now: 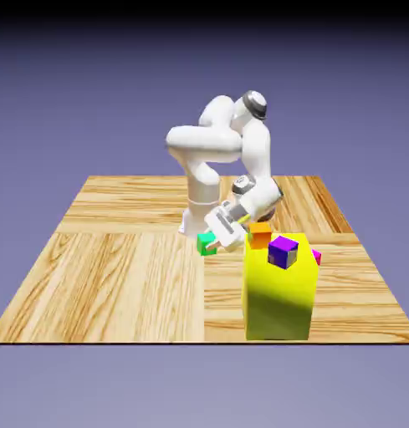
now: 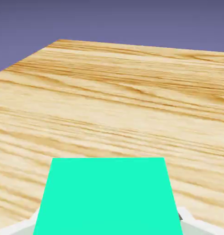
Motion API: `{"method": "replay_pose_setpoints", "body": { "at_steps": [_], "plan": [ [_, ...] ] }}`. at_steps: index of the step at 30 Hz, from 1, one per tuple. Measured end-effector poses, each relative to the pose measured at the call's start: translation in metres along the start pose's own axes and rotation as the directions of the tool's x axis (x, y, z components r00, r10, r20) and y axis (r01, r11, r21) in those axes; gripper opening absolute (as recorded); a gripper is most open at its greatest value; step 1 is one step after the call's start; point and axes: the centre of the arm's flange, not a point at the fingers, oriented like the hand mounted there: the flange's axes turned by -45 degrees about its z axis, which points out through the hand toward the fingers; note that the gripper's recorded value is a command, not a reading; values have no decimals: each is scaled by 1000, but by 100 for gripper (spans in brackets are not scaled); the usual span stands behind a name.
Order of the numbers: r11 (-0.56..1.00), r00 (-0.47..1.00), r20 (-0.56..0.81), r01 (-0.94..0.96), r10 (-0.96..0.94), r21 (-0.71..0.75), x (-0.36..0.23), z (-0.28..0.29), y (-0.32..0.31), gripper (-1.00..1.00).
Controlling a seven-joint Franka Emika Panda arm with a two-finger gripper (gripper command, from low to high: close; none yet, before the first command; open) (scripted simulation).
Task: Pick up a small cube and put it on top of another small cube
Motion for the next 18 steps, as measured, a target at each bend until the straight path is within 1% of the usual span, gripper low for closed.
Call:
{"method": "replay_pose_setpoints", "body": {
  "at_steps": [1, 3, 7, 13, 18],
  "plan": [
    [1000, 1000, 25, 11, -11, 6, -3, -5, 1, -100],
    [1000, 999, 30, 13, -13, 7, -3, -5, 1, -100],
    [975, 973, 84, 218, -213, -44, -54, -32, 7, -100],
    [872, 863, 182, 487, -471, -56, -98, -95, 0, -100],
    [873, 867, 284, 463, -410, -152, -117, -142, -38, -100]
  ]
}}
